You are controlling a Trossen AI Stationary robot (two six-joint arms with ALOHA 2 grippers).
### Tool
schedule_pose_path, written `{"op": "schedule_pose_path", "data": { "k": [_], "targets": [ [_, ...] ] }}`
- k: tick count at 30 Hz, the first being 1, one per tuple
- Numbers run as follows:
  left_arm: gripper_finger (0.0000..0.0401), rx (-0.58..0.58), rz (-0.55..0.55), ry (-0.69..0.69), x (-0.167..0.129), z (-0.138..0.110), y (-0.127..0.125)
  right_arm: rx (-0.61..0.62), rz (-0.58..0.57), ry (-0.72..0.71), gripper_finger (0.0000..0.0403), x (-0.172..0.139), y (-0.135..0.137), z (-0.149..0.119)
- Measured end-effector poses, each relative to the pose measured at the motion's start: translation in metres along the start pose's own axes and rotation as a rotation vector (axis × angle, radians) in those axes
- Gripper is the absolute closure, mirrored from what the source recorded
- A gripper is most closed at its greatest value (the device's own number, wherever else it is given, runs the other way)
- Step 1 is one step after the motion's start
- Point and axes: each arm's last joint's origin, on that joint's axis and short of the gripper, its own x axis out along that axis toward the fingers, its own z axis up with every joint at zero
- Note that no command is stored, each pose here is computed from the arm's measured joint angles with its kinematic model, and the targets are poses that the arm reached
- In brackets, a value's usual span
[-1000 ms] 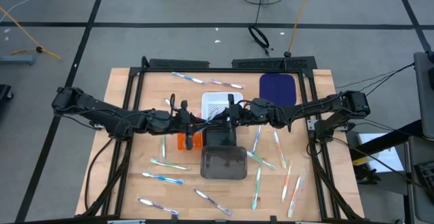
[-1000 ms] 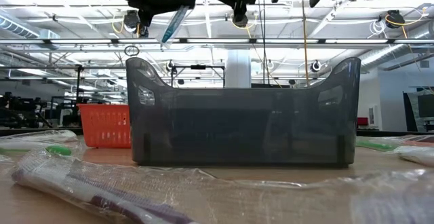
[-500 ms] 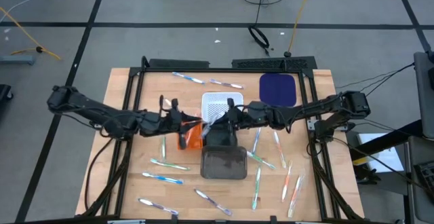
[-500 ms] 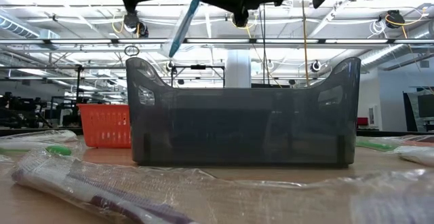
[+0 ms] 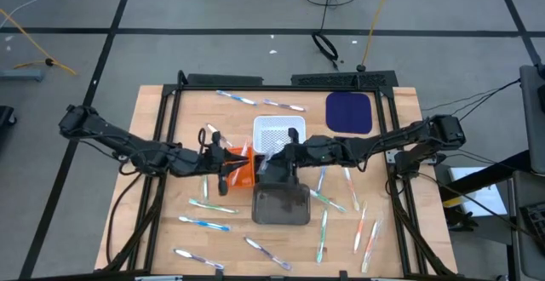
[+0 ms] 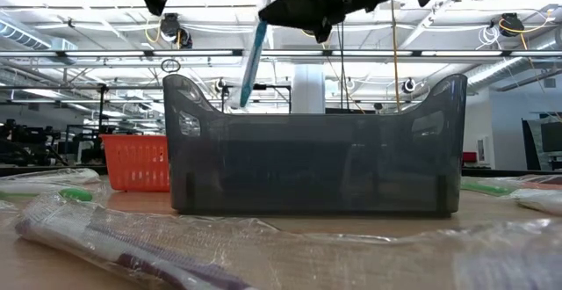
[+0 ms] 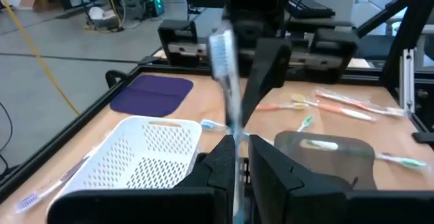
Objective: Pick & Place Toothbrushes
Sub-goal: Put the blue toothbrush into the top black bin
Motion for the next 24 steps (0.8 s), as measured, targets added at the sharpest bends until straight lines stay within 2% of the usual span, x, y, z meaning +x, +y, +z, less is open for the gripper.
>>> {"op": "schedule_pose_path", "data": {
  "k": [6, 15, 24],
  "targets": [
    [0.0359, -0.005, 0.000, -0.004, 0.000, 0.000, 0.000, 0.023, -0.045, -0.022, 0.0394, -0.003, 0.000, -0.016],
    [0.0359, -0.003, 0.001, -0.004, 0.000, 0.000, 0.000, 0.120, -0.042, -0.099, 0.0394, -0.012, -0.002, -0.046],
    [0.0359, 0.000, 0.002, -0.005, 0.000, 0.001, 0.001, 0.160, -0.062, -0.106, 0.0394, -0.017, -0.003, -0.060]
  ]
}}
